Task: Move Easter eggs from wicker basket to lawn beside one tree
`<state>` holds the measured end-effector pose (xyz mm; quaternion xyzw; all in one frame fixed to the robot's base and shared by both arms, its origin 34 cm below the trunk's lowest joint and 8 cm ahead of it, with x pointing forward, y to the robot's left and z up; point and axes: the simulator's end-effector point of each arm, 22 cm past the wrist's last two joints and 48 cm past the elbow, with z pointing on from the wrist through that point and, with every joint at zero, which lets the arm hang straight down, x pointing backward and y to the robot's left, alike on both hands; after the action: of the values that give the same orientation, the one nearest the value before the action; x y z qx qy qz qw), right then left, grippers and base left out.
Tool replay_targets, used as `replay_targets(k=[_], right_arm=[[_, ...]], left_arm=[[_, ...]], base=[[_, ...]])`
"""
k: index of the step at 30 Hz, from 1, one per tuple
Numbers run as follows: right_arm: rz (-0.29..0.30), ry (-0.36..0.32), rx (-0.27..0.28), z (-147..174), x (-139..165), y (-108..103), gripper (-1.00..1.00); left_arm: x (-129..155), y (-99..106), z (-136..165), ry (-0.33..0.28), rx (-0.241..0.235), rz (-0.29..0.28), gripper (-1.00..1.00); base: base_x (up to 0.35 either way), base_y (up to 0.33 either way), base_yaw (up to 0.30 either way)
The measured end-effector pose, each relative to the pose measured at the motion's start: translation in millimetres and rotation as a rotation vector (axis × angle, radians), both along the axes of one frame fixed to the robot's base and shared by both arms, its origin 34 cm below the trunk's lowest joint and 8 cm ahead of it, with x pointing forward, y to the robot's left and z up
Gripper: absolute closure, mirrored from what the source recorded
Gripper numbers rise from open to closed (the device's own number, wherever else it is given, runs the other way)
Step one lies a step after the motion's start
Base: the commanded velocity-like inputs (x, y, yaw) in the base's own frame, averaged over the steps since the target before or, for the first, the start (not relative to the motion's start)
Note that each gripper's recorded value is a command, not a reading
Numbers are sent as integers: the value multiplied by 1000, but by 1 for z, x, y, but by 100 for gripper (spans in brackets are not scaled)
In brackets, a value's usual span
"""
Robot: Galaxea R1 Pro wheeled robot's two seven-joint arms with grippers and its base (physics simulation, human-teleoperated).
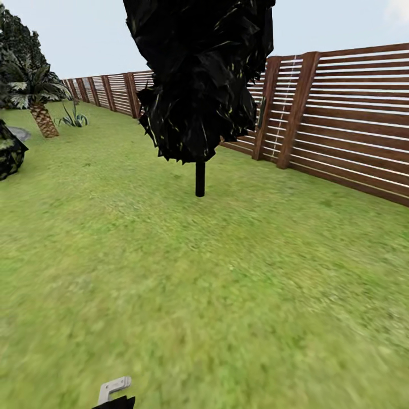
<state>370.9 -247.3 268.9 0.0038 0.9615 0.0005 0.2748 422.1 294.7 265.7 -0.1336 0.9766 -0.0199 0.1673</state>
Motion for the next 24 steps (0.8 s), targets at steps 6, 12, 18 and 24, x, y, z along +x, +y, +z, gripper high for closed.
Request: replay_targets(k=[6, 12, 18, 24], right_arm=[[0, 0, 0, 0, 0, 0, -100], [0, 0, 0, 0, 0, 0, -100], [0, 0, 0, 0, 0, 0, -100], [0, 0, 0, 0, 0, 0, -100]], left_arm=[[0, 0, 0, 0, 0, 0, -100], [0, 0, 0, -1, 0, 1, -100], [0, 0, 0, -1, 0, 1, -100], [0, 0, 0, -1, 0, 0, -100]], base=[[336, 0, 296], [339, 43, 296], [339, 91, 296], [339, 94, 296]])
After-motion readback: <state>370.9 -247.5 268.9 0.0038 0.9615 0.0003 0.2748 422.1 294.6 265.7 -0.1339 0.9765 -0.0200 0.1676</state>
